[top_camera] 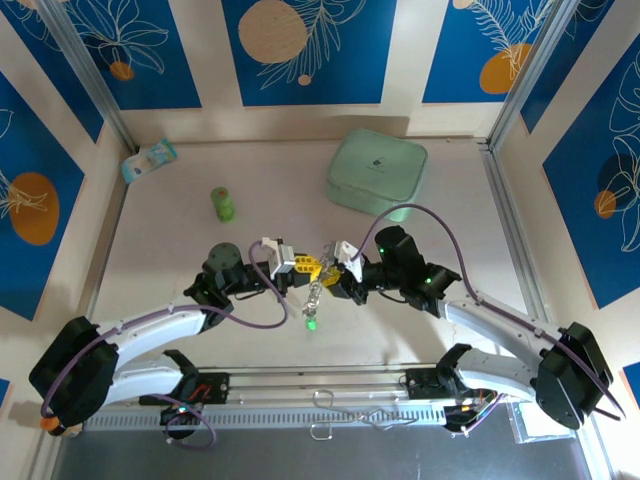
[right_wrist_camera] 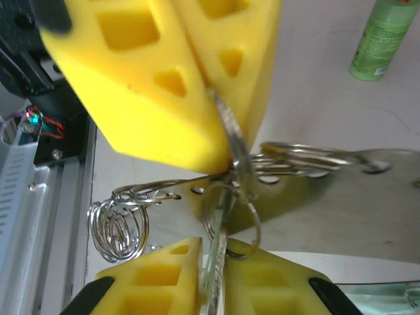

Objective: Put the keys on the keyring

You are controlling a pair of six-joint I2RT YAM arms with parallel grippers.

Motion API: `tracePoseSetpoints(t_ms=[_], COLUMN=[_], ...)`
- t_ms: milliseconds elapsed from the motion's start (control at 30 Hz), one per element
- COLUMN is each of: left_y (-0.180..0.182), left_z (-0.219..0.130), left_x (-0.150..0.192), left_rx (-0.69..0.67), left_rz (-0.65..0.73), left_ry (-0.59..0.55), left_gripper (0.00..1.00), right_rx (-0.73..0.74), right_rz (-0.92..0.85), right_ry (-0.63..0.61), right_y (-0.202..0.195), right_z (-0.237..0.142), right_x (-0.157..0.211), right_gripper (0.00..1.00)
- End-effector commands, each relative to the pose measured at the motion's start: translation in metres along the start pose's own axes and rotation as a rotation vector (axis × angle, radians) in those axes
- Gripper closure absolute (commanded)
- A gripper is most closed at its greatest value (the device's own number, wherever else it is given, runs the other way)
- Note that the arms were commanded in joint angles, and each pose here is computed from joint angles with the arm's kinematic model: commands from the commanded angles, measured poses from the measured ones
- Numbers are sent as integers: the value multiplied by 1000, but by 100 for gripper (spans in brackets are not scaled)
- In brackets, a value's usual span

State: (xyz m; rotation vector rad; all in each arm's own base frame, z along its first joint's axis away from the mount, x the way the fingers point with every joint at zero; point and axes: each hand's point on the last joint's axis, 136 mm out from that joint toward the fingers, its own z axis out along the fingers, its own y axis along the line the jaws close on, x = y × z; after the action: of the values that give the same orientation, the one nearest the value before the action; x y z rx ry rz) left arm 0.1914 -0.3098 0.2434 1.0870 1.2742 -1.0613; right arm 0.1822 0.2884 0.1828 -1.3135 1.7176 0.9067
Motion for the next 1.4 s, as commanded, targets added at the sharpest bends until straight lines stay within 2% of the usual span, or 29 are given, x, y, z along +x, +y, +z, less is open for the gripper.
tracePoseSetpoints(t_ms=[0,100,233,433,600,733,767,800,867,1033,1067,1100,1233,1367], left_y=[-1,0,1,0,-1,4,5,6,9,21,27,34,74,103], left_z=[-1,-1,-1,-1,-2,-1,-1,-1,-2,-11,-16,-22,-73,-149], left_x=[-22,-24,-19,-10,3,14,15,16,15,10,7,5,-12,-21], left_rx=[-4,-11,-17,-16,-14,-35,-38,-45,-64,-169,-219,-278,-654,-1063], left_rz=[43,56,66,67,65,53,52,50,44,50,54,59,53,15], left_ry=[-90,-100,-77,-40,10,49,51,50,42,6,-8,-19,-92,-108], left_gripper=[100,100,100,100,100,100,97,90,70,35,19,12,1,0], right_rx=[-18,-45,-9,66,187,196,192,193,207,225,226,225,198,75], right_rz=[-21,-23,-36,-36,-54,-78,-82,-86,-104,-110,-113,-115,-139,-153], right_ry=[1,27,15,6,-19,-47,-45,-38,-7,55,73,88,132,76], right_y=[3,7,2,-10,-26,-23,-21,-21,-22,-29,-30,-31,-24,1], right_z=[6,11,4,-12,-29,-40,-42,-42,-42,-41,-39,-37,-23,8], right_x=[-8,-6,-9,-12,-24,-39,-41,-42,-41,-46,-46,-46,-45,-70], right_gripper=[90,95,100,100,100,100,100,100,100,100,100,100,100,100])
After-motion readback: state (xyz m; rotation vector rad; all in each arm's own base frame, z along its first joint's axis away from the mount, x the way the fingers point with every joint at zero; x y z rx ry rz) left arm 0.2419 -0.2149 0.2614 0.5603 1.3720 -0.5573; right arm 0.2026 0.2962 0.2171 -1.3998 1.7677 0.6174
